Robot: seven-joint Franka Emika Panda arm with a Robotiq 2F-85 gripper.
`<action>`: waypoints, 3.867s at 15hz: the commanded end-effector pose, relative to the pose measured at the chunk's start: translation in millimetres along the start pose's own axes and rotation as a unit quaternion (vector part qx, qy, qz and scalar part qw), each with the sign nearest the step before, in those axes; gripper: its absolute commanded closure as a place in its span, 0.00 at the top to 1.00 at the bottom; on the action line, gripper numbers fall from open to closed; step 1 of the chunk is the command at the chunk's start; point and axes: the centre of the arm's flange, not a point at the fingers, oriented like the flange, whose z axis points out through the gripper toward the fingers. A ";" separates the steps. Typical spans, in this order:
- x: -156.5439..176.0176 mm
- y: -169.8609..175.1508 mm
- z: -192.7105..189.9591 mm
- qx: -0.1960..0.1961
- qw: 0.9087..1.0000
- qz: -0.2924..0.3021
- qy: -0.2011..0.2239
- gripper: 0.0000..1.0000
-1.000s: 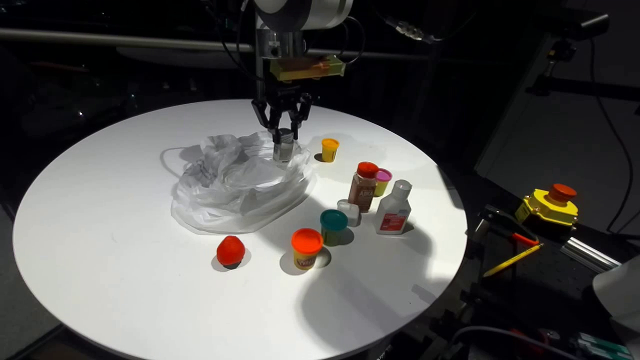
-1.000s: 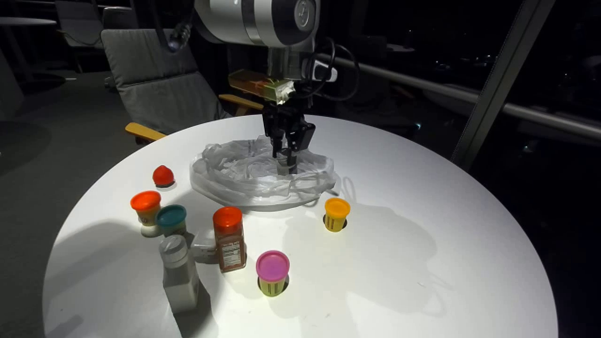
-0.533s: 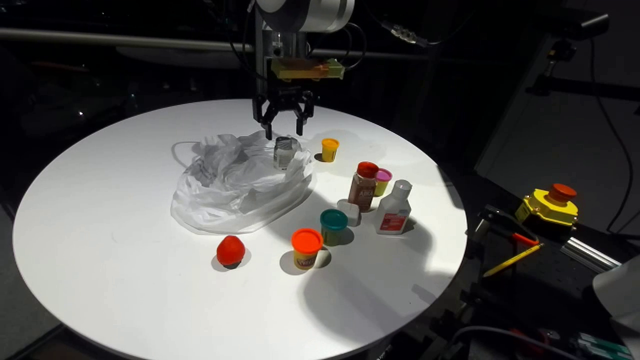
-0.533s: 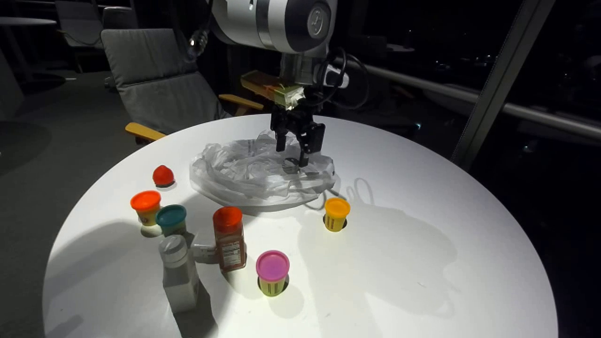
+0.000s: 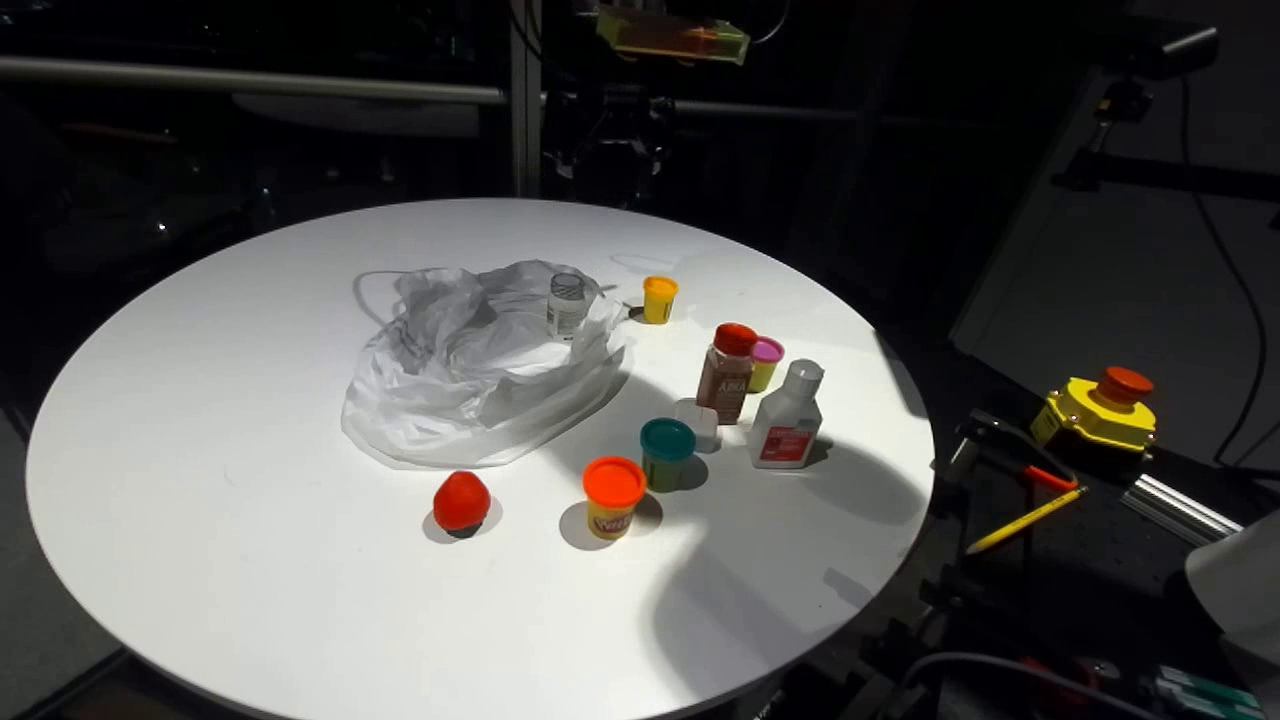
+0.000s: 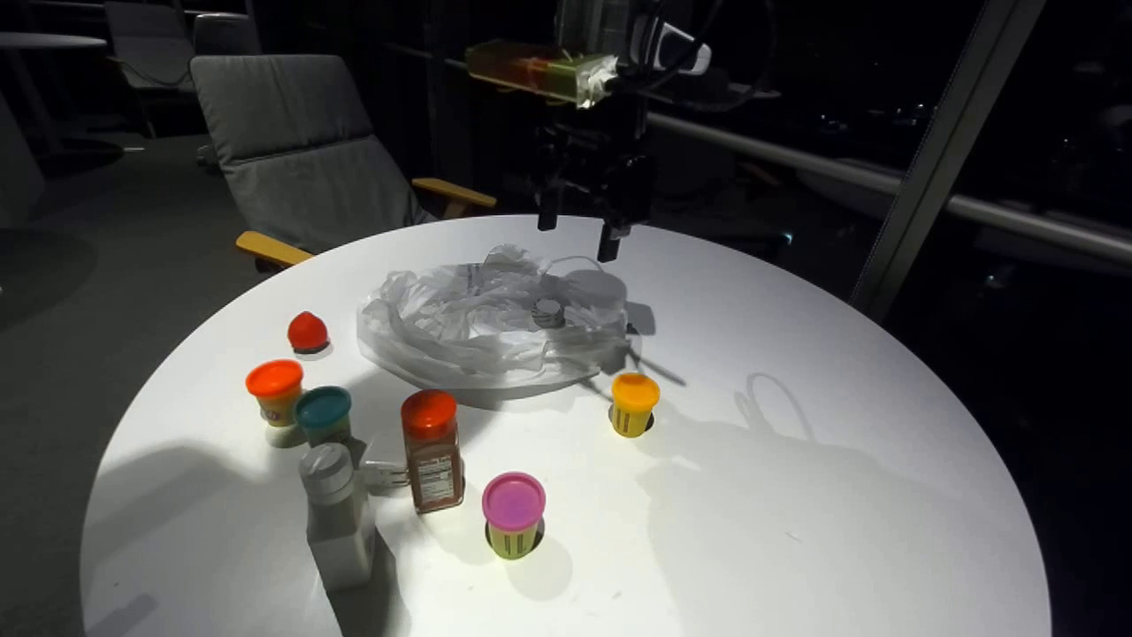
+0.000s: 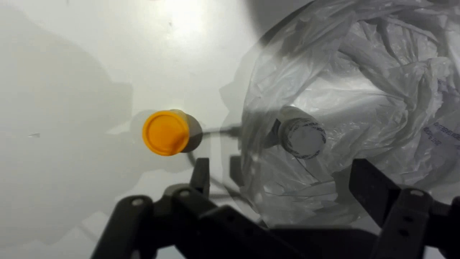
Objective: Pick up the bottles and small containers from the table and put them in the plastic bag.
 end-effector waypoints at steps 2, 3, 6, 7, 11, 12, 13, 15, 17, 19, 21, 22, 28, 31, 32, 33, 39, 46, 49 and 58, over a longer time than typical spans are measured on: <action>-10.6 53.3 15.7 0.003 1.000 0.025 -0.019 1.00; -7.1 60.9 26.7 0.007 0.999 0.028 -0.021 1.00; 1.6 78.4 55.7 0.027 0.999 0.035 -0.019 1.00; 4.7 82.2 63.1 0.033 0.999 0.039 -0.012 1.00; 15.5 95.1 88.4 0.066 0.996 0.060 0.003 1.00; 16.1 97.7 94.0 0.064 0.996 0.064 0.008 1.00; 19.6 101.2 99.9 0.062 0.996 0.067 0.011 1.00; 20.9 105.6 109.6 0.056 0.996 0.072 0.014 1.00; 21.5 107.5 118.5 0.051 0.996 0.073 0.012 1.00; 21.4 107.3 125.3 0.050 0.996 0.073 0.008 1.00; 23.6 108.3 130.7 0.045 0.996 0.075 0.008 1.00; 24.7 109.0 133.2 0.045 0.996 0.076 0.007 1.00; 27.2 112.7 132.1 0.040 0.996 0.075 0.012 0.56; 25.9 115.9 126.4 0.038 0.996 0.078 0.013 0.33; 21.8 119.3 117.3 0.031 0.996 0.082 0.019 0.28; 18.2 122.1 106.3 0.037 0.995 0.087 0.022 0.28; -8.2 91.0 -6.5 0.035 0.997 0.063 0.032 0.28; -48.2 -55.7 -28.9 0.028 0.998 -0.056 0.003 0.28; -57.5 -98.5 13.1 0.010 0.995 -0.095 0.004 0.28; -42.5 -110.9 120.6 0.019 0.994 -0.102 0.013 0.28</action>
